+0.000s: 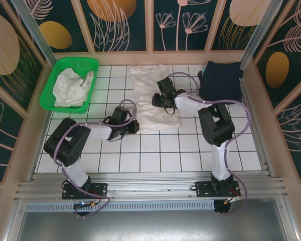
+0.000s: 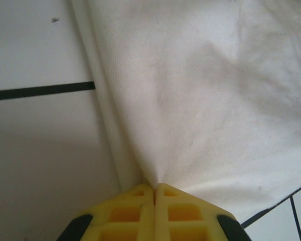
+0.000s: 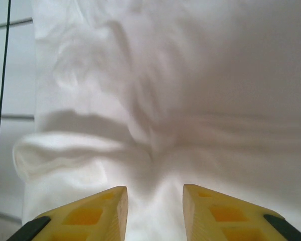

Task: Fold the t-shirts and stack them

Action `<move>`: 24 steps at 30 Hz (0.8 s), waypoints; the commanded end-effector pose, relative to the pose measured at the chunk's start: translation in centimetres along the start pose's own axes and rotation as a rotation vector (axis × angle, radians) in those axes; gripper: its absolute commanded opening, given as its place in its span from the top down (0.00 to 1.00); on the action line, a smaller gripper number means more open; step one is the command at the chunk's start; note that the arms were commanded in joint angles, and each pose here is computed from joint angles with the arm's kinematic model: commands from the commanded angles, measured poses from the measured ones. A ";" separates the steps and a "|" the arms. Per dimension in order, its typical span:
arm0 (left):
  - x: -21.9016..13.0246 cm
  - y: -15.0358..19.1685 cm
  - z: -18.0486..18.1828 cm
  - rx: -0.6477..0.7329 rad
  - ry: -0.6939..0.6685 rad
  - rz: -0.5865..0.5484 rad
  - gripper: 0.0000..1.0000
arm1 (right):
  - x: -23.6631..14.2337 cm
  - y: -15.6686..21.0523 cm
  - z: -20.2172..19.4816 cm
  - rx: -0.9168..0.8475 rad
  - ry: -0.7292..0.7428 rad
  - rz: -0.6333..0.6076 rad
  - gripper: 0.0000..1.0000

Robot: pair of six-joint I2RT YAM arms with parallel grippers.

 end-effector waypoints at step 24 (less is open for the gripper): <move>1.2 -7.1 0.3 0.109 -0.174 -0.040 0.63 | -4.3 12.8 -8.8 0.063 0.038 0.041 0.67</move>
Point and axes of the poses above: each hand's point on the last joint's axis, 136 mm out from that joint toward the fingers, its own x axis out along the fingers, its own z axis along the line the jaws close on, y = z × x, the point moved 7 cm from there along -x, back along the fingers, and after that the axes turned 13 degrees about x, right-handed, at the moved point
